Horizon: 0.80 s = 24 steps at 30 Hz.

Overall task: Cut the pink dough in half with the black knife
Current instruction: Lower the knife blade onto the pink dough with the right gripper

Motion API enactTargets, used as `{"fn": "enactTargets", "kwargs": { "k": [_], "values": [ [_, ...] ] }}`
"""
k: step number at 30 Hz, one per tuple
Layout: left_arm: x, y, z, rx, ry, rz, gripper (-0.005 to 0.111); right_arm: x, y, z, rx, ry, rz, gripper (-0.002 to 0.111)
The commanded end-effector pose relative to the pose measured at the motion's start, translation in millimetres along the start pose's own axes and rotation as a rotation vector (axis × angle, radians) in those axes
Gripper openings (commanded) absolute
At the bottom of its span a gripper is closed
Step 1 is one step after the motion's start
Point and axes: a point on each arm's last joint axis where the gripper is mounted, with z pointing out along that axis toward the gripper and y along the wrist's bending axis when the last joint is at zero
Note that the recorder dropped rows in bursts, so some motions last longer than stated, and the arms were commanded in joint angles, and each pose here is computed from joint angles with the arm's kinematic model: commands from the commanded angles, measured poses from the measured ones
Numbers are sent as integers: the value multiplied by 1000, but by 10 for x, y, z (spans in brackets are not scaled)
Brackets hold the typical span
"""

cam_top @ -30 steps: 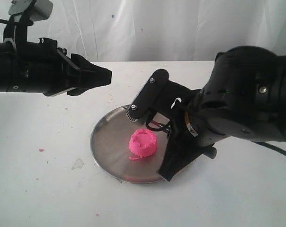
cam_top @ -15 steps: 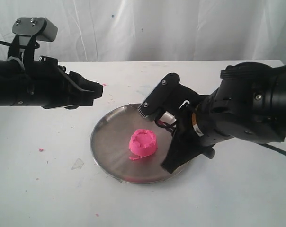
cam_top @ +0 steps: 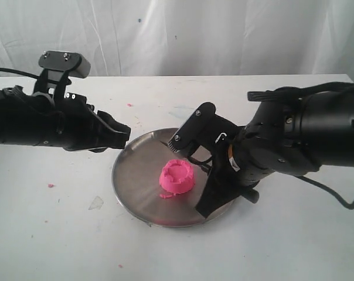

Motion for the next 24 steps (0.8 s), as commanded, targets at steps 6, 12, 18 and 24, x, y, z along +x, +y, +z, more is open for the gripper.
{"fn": "enactTargets", "kwargs": {
  "k": [6,12,18,24],
  "values": [
    [108,50,151,-5,56,-26,40,-33,-107,240,-39,-18,105,0],
    [103,76,158,-30,48,-10,40,-3,-166,287,-160,-28,191,0],
    [95,97,157,-53,39,-5,40,-14,-153,281,-241,-31,177,0],
    [96,93,157,-49,40,-5,40,-141,-196,288,-239,-44,174,0]
  ]
}}
